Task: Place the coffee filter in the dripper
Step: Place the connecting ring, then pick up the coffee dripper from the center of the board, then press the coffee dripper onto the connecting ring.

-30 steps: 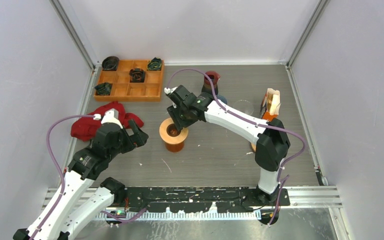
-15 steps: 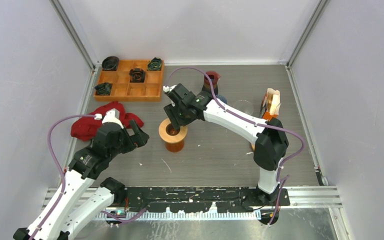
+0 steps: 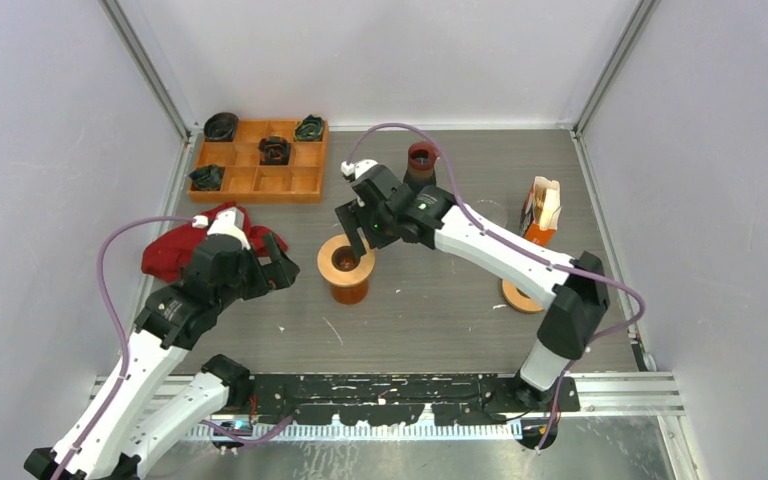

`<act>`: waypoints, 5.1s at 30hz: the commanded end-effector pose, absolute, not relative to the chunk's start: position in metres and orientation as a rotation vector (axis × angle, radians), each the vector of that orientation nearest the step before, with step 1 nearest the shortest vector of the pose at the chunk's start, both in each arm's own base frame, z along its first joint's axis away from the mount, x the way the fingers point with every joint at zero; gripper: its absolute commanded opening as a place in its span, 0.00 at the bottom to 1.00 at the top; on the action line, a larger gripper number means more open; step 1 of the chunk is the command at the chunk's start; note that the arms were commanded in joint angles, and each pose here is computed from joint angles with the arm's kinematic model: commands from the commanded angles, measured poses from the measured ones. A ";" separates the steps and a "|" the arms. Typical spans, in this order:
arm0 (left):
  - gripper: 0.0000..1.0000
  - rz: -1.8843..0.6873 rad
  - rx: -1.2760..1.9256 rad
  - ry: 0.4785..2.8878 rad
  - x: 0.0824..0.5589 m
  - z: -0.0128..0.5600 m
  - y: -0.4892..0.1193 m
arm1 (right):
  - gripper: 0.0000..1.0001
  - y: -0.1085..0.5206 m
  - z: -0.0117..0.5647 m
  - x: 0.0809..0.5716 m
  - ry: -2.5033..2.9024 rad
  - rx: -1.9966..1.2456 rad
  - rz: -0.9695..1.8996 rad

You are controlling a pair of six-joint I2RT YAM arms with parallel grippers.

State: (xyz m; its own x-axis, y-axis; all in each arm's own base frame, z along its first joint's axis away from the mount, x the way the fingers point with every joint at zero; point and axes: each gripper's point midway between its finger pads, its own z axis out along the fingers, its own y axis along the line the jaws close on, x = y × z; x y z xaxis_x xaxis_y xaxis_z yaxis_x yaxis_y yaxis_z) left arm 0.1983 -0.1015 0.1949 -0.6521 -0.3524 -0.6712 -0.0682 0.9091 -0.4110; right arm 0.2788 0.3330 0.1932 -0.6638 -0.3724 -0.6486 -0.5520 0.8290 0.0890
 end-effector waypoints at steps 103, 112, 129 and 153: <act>0.99 -0.248 0.134 2.115 0.243 0.236 -0.093 | 0.01 0.304 0.288 0.301 2.208 -0.399 0.814; 0.99 -0.250 0.131 2.116 0.243 0.236 -0.092 | 0.01 0.335 0.277 0.283 2.225 -0.497 0.871; 0.99 -0.273 0.095 2.122 0.242 0.238 -0.093 | 0.01 0.356 0.247 0.281 2.271 -0.554 0.876; 0.83 -0.799 -0.177 2.168 0.250 0.256 -0.165 | 0.01 0.354 0.211 0.287 2.344 -0.585 0.754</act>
State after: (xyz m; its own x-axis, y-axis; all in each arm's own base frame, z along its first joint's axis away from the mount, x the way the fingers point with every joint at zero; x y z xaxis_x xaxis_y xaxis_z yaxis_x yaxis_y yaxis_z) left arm 0.2365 -0.1397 0.2208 -0.7008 -0.3075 -0.6437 0.0576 0.8750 -0.4808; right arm 0.2773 0.3481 0.1990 -0.7613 -0.2279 -0.6070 -0.5384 0.7440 0.3958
